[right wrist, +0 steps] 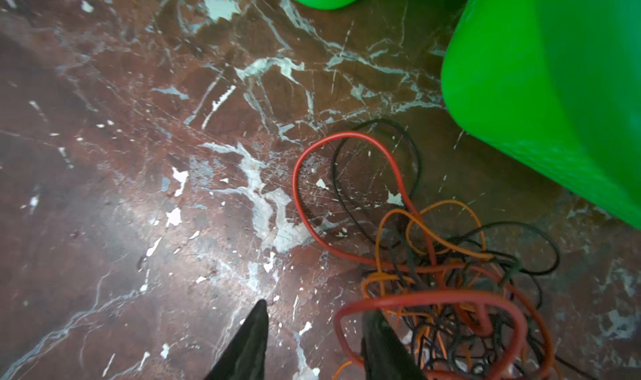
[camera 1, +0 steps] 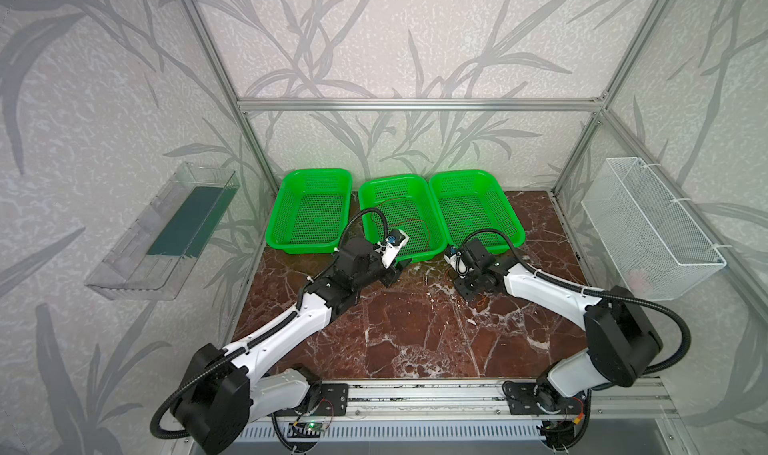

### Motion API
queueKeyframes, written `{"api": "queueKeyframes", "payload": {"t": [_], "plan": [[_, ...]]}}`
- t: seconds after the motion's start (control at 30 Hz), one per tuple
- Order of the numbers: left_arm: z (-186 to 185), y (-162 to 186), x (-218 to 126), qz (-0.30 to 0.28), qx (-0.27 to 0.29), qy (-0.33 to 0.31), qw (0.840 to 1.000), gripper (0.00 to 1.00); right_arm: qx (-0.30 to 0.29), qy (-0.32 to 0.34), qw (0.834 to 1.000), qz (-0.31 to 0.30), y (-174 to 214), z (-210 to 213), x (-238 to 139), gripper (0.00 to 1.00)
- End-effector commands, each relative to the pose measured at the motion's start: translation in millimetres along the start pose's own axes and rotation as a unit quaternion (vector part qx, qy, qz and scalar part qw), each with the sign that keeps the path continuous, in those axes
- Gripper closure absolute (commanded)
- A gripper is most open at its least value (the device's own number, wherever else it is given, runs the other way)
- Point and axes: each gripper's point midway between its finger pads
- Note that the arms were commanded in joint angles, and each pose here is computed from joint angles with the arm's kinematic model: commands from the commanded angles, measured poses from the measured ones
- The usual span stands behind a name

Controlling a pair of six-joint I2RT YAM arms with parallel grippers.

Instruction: Untangle the cables

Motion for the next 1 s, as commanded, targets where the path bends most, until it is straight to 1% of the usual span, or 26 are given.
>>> {"api": "queueKeyframes", "payload": {"t": [0.0, 0.07, 0.13, 0.17, 0.27, 0.33, 0.43, 0.53, 0.73, 0.97], "plan": [[-5.1, 4.4, -7.1, 0.003, 0.015, 0.002, 1.0, 0.44, -0.019, 0.032, 0.999, -0.004, -8.8, -7.9, -4.6, 0.67], [-9.2, 10.8, -7.1, 0.01, 0.021, 0.01, 1.0, 0.44, -0.027, 0.025, 0.999, -0.014, -11.9, -5.6, -9.8, 0.81], [-17.3, 20.5, -5.4, 0.02, 0.029, 0.032, 0.999, 0.44, -0.037, 0.005, 0.998, -0.042, -20.1, 1.9, -24.0, 0.97], [-21.3, 24.8, -4.2, 0.025, 0.034, 0.041, 0.998, 0.45, -0.039, 0.0, 0.998, -0.056, -23.5, 4.3, -31.2, 1.0], [-30.8, 36.2, 0.4, 0.042, 0.042, 0.061, 0.996, 0.45, -0.048, -0.025, 0.993, -0.107, -35.3, 12.4, -59.9, 1.0], [-35.7, 40.1, 3.5, 0.043, 0.044, 0.071, 0.996, 0.45, -0.064, -0.056, 0.985, -0.147, -42.3, 24.2, -78.6, 1.0], [-41.8, 43.9, 6.4, 0.041, 0.047, 0.082, 0.995, 0.45, -0.078, -0.084, 0.976, -0.184, -46.4, 35.2, -96.5, 1.0], [-46.9, 49.6, 8.5, 0.048, 0.055, 0.091, 0.993, 0.45, -0.086, -0.102, 0.97, -0.204, -46.4, 42.6, -109.0, 1.0], [-62.3, 66.1, 15.7, 0.067, 0.081, 0.116, 0.988, 0.44, -0.088, -0.104, 0.963, -0.232, -48.6, 43.8, -124.5, 1.0], [-78.1, 95.5, 32.2, 0.112, 0.115, 0.156, 0.975, 0.45, -0.086, -0.104, 0.962, -0.237, -51.9, 43.2, -127.4, 1.0]]}}
Point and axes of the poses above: each gripper's point midway between its finger pads, its own x axis out along the fingers, its own z axis along the line the jaws close on, y = z × x, and after that the axes turned 10 degrees about -x, right-handed
